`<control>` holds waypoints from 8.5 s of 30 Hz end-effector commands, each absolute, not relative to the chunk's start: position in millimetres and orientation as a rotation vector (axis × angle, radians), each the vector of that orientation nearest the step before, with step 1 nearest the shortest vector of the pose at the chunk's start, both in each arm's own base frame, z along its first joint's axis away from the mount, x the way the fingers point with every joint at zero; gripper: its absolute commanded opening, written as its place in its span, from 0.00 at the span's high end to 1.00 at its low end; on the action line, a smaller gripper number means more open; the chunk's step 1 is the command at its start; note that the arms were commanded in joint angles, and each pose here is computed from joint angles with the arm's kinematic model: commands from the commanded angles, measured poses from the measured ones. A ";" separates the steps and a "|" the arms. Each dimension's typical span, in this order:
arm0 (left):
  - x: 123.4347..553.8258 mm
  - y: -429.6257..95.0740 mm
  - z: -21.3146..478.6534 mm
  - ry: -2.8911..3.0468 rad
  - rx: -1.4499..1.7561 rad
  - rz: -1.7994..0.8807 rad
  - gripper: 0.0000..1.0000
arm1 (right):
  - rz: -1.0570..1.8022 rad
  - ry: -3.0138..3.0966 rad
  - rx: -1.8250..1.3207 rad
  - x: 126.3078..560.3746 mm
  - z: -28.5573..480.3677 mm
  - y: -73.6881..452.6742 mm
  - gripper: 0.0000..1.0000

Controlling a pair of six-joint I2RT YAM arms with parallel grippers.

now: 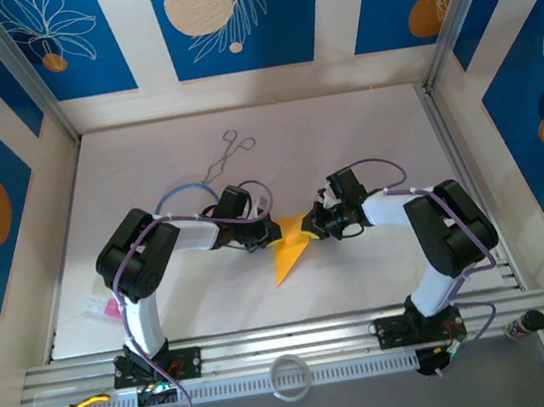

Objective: Fold a paper plane with a square sheet of paper (pick it up from the middle)
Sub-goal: Fold the wing for the fifth time at the center of the table.

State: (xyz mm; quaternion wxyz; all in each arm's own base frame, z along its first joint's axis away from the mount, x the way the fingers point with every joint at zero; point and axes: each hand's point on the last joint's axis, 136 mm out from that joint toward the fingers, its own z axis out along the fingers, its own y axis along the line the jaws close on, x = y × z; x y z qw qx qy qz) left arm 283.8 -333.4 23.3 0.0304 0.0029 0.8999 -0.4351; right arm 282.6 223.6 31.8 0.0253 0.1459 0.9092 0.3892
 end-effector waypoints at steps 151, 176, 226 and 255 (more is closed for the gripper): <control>230.1 -337.0 24.0 2.475 0.262 -1.598 1.00 | 1.270 2.680 0.232 267.4 70.4 237.2 0.89; 233.5 -326.5 10.6 2.631 0.103 -1.509 1.00 | 1.266 2.709 0.092 286.4 48.7 263.9 0.93; 213.1 -304.5 6.2 2.819 0.117 -1.314 0.84 | 1.266 2.799 0.219 290.1 4.4 253.1 0.91; 194.6 -304.8 11.8 2.879 0.377 -1.178 0.71 | 1.250 2.836 0.234 288.4 0.6 258.7 0.90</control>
